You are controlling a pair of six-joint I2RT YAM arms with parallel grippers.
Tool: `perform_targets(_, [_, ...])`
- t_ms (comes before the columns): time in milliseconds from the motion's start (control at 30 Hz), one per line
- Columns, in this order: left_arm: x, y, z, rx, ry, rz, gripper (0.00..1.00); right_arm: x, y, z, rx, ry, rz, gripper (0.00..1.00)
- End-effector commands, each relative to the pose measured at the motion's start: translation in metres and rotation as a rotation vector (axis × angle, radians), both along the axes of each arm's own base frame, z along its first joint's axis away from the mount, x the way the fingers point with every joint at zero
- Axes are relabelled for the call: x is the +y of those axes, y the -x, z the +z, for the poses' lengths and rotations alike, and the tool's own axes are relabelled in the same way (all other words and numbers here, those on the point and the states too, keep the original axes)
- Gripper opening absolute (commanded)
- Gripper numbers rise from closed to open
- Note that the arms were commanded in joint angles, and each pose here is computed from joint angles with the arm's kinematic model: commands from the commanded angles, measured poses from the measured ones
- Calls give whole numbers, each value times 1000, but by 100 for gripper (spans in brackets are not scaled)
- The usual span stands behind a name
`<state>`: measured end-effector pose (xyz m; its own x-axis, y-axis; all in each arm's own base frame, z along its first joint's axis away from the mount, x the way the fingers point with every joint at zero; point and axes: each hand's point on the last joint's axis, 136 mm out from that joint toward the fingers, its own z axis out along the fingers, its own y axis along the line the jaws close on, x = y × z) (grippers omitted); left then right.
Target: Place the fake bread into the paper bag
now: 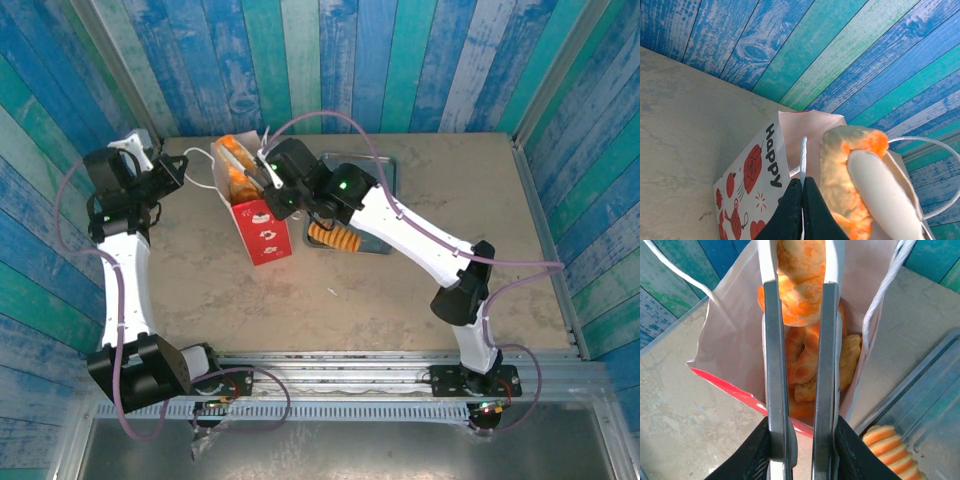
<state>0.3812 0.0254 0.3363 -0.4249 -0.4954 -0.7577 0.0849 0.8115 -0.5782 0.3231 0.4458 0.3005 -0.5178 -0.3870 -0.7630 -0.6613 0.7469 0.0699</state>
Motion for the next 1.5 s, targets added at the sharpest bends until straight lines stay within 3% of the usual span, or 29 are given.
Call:
perform_targets(0, [-2,10,11,-36,-32,2,0,5,-3,6,-15,-15,-9,22])
perform_targets(433, [-2,10,12,-36,-28,0,0,6,-3,5,3,-23,-11,37])
perform_targets(1100, [-5,11,13,-44,-23,-14,7,-4,-3,33,-41,-53,-24,42])
perform_targets(1267, [-6,11,16,-49,-22,-18,25,-12,3,60,-69,-97,-24,42])
perform_targets(1467, [-5,13,21,-66,-42,-11,68,-34,20,110,-113,-187,-7,42])
